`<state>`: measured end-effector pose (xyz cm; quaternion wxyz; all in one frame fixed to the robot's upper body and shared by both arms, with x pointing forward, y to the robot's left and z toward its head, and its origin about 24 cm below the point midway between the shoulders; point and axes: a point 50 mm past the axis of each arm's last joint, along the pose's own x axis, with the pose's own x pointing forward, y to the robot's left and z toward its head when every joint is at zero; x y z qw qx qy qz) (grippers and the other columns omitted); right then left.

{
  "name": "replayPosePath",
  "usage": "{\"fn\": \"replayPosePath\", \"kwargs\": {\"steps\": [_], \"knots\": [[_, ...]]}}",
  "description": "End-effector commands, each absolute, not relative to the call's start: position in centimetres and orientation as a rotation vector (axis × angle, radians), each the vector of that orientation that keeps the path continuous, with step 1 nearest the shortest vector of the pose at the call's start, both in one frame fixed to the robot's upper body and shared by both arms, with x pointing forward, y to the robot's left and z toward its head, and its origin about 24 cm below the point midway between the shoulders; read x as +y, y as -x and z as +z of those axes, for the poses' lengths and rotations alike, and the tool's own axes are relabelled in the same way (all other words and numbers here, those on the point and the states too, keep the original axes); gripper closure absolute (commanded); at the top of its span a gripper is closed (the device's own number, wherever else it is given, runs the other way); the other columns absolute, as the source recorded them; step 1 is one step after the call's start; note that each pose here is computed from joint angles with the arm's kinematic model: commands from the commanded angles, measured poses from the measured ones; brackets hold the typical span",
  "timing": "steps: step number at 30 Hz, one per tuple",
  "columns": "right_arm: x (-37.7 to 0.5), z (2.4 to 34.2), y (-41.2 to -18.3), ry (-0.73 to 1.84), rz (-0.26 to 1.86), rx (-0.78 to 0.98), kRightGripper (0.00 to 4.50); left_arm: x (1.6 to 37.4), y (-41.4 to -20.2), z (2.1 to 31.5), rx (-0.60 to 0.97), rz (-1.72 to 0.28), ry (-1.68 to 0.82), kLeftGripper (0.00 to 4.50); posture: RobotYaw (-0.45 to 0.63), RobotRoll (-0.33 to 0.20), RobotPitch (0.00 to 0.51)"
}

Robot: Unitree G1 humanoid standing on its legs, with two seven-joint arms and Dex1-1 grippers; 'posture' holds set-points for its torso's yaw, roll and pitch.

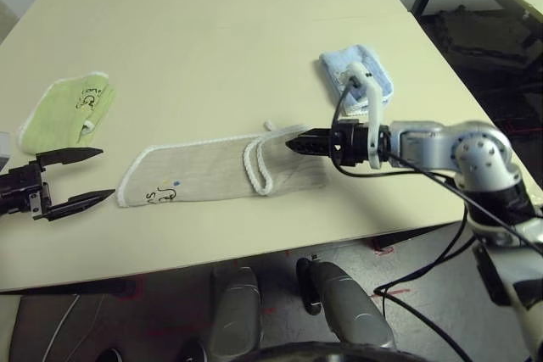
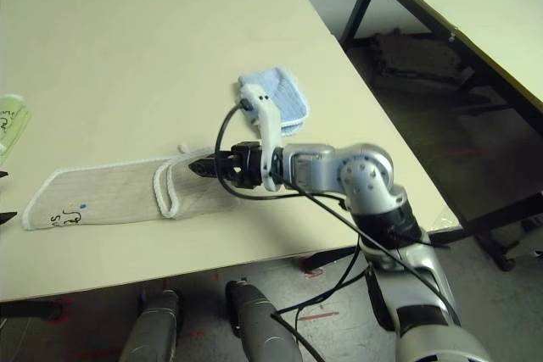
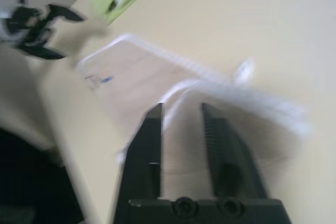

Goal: Fold the towel and set it aside.

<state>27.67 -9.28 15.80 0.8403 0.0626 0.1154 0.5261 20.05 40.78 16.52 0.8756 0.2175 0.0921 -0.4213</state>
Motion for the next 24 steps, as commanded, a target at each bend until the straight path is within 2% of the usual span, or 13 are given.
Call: {"fn": "replayPosePath", "kwargs": {"steps": [1, 8, 11, 17, 20, 24], "knots": [[-8.3, 14.9, -27.4, -0.047, 1.182, 0.087, 4.49, 40.9, -19.9, 16.7, 0.209, -0.880, -0.459, 0.00, -0.03, 0.000, 0.211], [-7.7, 11.7, -25.8, 0.114, 1.371, 0.006, 4.49, 41.0, -20.0, 17.0, 0.214, -0.876, -0.464, 0.00, -0.04, 0.000, 0.216], [-7.5, 10.1, -25.2, 0.163, 1.455, 0.036, 4.49, 41.0, -20.0, 17.0, 0.215, -0.877, -0.462, 0.00, -0.04, 0.000, 0.218], [-7.5, 7.4, -26.0, 0.207, 1.425, 0.142, 4.49, 40.8, -20.3, 17.0, 0.210, -0.885, -0.462, 0.00, -0.04, 0.000, 0.216], [-7.2, 8.3, -26.6, 0.157, 1.400, 0.114, 4.49, 40.8, -20.3, 17.0, 0.211, -0.885, -0.461, 0.00, -0.04, 0.000, 0.214], [-7.1, 11.7, -27.0, 0.065, 1.408, 0.019, 4.49, 40.9, -20.1, 17.0, 0.217, -0.882, -0.460, 0.00, -0.03, 0.000, 0.213]]}}
